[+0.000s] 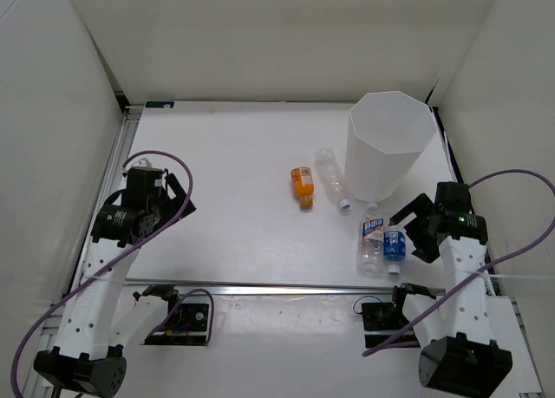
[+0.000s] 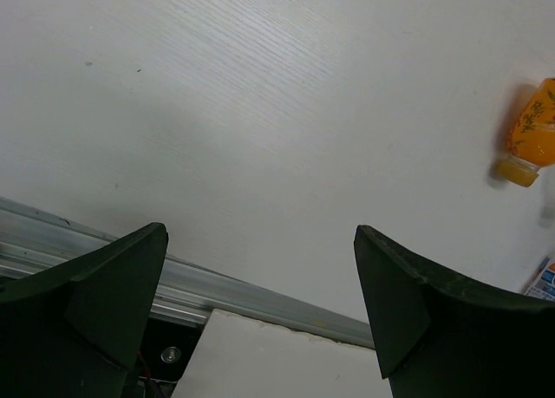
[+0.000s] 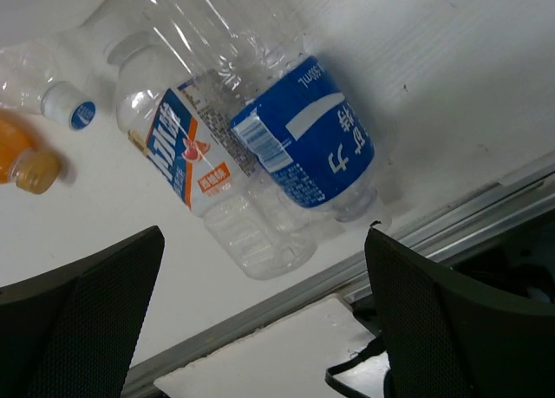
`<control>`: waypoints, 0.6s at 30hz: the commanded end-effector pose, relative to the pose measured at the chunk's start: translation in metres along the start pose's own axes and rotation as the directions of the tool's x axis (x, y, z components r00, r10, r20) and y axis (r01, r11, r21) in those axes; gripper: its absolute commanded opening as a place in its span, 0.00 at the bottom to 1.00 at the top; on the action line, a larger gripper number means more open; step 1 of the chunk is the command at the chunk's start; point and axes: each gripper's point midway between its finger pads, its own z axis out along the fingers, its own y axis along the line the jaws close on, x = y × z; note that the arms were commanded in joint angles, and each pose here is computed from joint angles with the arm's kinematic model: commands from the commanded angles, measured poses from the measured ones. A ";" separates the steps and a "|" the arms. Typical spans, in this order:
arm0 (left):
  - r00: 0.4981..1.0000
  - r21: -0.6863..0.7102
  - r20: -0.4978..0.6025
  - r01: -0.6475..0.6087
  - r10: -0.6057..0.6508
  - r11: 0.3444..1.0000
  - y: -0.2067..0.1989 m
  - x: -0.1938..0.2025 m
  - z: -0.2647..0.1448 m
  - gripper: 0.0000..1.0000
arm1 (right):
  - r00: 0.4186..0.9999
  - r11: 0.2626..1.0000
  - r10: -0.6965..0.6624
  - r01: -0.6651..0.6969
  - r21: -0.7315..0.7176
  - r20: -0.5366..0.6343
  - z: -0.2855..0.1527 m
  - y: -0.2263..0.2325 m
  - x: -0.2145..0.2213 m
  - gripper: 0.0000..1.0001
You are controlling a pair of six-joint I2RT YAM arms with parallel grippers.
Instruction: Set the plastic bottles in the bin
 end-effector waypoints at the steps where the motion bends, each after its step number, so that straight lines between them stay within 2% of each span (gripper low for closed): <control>1: 1.000 0.061 0.015 -0.024 0.023 0.998 -0.011 -0.002 -0.004 1.00 | 0.999 0.998 0.031 -0.029 -0.059 0.037 0.011 0.020 -0.017 1.00; 5: 1.000 0.043 -0.007 -0.029 0.029 0.999 -0.008 0.004 0.002 1.00 | 0.998 0.997 0.053 -0.050 -0.055 0.044 0.025 0.025 -0.027 1.00; 11: 0.999 0.030 -0.035 -0.041 0.042 0.999 -0.008 0.011 0.010 1.00 | 0.994 0.994 0.106 -0.105 0.037 -0.035 0.052 0.017 -0.021 1.00; 18: 0.995 0.016 -0.085 -0.049 0.050 0.999 -0.010 0.017 0.022 1.00 | 0.986 0.982 0.152 -0.143 0.123 -0.065 0.074 0.007 -0.018 1.00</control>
